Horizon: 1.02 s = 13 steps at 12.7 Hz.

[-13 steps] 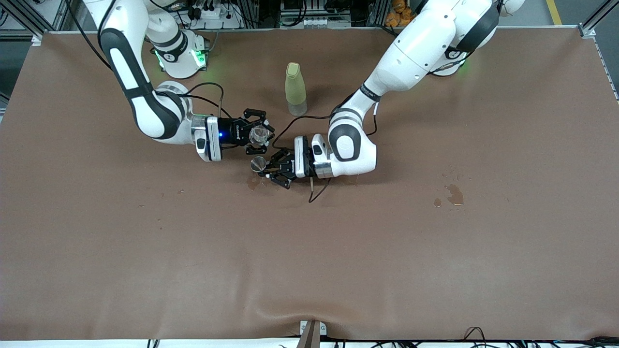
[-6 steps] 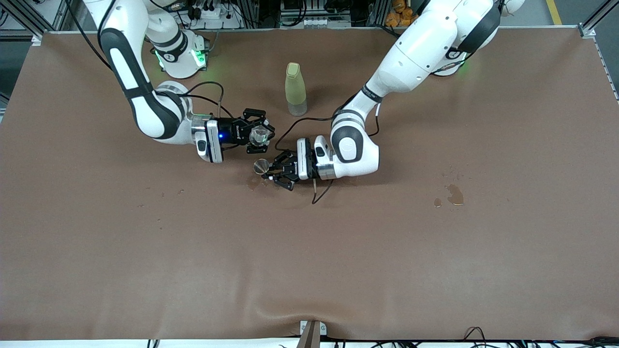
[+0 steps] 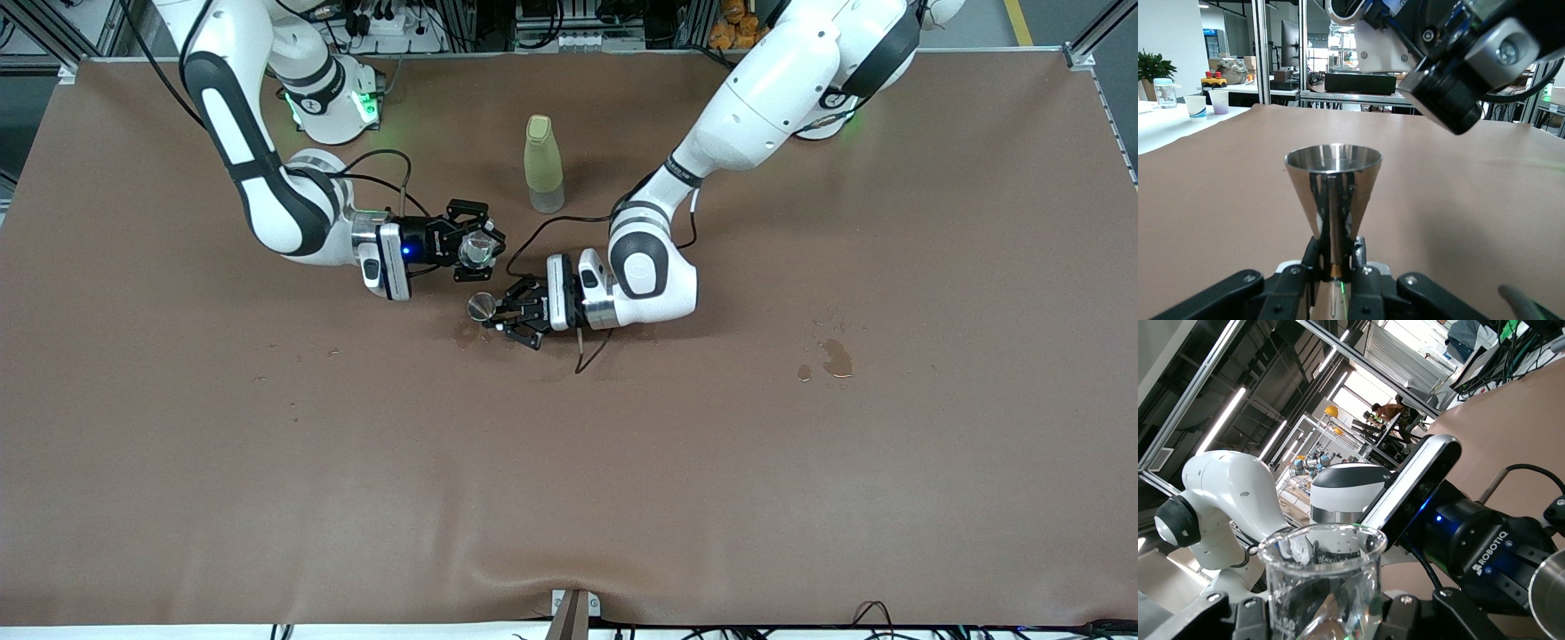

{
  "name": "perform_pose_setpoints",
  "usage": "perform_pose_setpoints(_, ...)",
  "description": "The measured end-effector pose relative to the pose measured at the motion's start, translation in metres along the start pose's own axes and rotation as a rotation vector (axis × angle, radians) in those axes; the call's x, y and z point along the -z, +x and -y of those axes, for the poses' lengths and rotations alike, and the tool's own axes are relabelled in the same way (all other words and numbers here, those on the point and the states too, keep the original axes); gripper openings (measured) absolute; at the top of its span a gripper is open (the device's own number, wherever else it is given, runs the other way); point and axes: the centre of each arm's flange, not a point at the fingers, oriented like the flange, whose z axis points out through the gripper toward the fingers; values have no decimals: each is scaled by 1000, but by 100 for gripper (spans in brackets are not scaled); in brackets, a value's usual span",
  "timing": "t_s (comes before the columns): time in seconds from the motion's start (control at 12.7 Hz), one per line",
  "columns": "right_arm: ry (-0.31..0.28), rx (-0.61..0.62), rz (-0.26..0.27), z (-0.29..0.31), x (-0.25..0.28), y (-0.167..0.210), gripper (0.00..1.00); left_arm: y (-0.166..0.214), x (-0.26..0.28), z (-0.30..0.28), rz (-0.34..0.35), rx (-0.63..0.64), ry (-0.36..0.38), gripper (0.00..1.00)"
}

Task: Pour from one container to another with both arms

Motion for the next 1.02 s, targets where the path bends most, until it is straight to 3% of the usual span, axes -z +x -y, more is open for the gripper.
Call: perform_pose_setpoints(1.02,17,-211,-6,2,-2,1,15,-2,0,-2,3,3,-3,21)
